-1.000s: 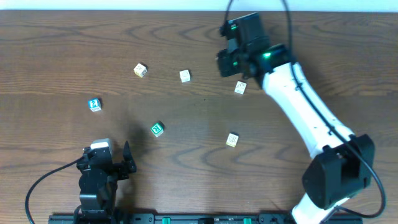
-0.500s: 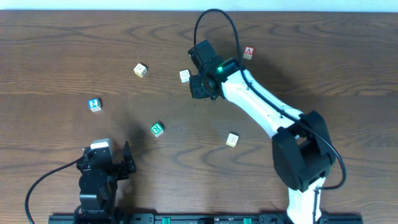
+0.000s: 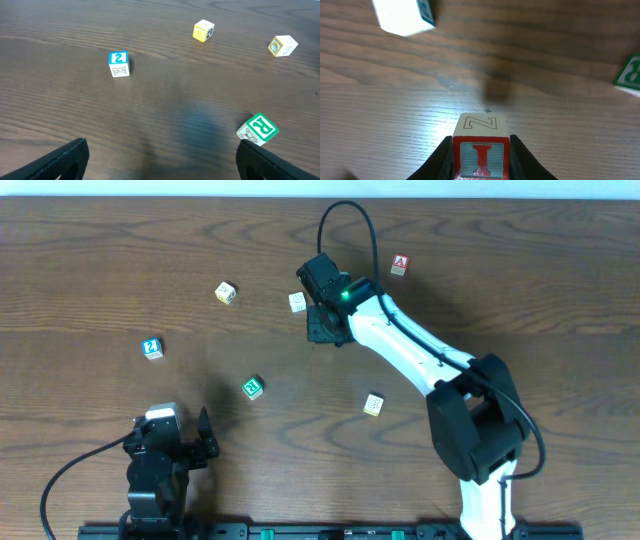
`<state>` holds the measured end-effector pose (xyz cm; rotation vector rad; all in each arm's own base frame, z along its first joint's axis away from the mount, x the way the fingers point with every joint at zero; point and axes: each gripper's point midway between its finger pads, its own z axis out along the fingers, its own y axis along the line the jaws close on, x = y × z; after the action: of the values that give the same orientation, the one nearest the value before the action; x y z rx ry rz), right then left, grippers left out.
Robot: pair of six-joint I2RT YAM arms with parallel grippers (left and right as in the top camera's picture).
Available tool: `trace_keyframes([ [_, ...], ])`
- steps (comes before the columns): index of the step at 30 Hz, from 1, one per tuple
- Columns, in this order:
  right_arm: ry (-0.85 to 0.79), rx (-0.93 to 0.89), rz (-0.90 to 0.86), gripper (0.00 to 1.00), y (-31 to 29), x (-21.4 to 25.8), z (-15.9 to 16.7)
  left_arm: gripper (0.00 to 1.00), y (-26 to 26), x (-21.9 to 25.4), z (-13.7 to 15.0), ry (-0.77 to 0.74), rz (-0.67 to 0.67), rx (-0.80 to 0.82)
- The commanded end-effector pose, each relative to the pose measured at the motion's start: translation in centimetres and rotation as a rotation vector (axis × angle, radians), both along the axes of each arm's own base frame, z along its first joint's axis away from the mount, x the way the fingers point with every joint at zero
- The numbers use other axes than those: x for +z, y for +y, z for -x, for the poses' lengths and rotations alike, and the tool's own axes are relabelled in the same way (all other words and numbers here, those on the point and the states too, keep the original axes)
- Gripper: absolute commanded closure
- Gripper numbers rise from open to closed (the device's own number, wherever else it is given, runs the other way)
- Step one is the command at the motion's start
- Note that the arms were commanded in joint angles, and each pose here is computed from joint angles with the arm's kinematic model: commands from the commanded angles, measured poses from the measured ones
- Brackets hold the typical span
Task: Spell out Ai2
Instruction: 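Carry the red 'I' block with the right gripper toward table center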
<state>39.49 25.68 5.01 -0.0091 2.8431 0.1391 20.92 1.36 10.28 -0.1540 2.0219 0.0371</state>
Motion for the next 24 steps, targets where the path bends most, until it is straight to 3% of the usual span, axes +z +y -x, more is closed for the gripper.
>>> trace_keyframes([
  [1, 0.012, -0.021, 0.015, 0.99, 0.35, -0.95, 0.19, 0.05, 0.15, -0.57, 0.03, 0.011, -0.018, -0.001],
  [13, 0.009, -0.023, 0.021, 0.99, 0.31, -1.25, 0.04, 0.05, 0.15, -0.57, 0.03, 0.011, -0.018, -0.001],
  [16, 0.018, -0.022, 0.027, 0.78, 0.28, -1.76, 0.13, 0.05, 0.15, -0.57, 0.03, 0.011, -0.018, -0.001],
  [24, 0.013, -0.021, 0.025, 0.74, 0.34, -1.78, 0.00, 0.05, 0.15, -0.57, 0.03, 0.011, -0.018, -0.001],
])
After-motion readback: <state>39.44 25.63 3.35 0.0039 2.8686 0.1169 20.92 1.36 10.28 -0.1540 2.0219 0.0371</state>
